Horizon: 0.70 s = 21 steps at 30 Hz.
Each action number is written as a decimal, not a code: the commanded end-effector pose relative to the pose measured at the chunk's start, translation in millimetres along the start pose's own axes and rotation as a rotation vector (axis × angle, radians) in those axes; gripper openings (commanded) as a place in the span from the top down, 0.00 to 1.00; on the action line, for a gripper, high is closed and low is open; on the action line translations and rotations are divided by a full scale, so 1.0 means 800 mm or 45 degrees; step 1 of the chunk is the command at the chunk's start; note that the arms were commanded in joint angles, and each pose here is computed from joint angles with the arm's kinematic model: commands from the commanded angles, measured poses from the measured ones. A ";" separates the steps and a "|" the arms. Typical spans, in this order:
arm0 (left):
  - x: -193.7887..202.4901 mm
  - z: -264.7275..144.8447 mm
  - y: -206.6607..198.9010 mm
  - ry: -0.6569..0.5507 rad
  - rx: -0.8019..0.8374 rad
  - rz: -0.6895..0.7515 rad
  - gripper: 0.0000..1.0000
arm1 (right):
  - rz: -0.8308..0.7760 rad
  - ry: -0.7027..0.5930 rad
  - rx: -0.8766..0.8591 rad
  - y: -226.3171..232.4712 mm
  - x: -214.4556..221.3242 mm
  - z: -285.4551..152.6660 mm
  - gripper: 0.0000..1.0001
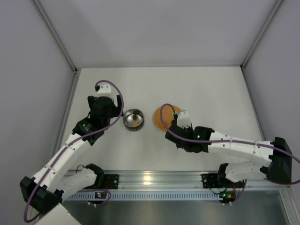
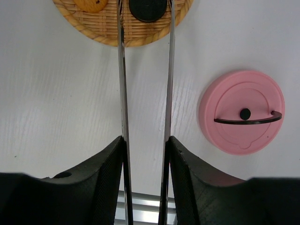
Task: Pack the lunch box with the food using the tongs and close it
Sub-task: Pick up the fake food from the plate.
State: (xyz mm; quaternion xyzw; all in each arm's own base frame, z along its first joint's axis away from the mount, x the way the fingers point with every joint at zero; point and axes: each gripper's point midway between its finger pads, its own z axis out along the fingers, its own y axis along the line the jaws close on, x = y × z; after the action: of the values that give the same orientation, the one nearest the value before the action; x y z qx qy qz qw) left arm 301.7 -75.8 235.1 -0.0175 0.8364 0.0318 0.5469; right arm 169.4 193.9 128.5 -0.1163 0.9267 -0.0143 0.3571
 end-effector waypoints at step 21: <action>-0.024 -0.009 -0.001 -0.055 0.020 -0.026 0.01 | 0.063 -0.138 -0.023 -0.012 -0.056 -0.039 0.75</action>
State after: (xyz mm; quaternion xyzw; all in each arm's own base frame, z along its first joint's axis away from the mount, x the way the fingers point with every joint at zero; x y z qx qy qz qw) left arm 301.5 -75.7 235.4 -0.0174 0.8366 0.0319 0.5466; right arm 171.8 196.5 145.8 -0.1162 0.9226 -0.0026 0.3678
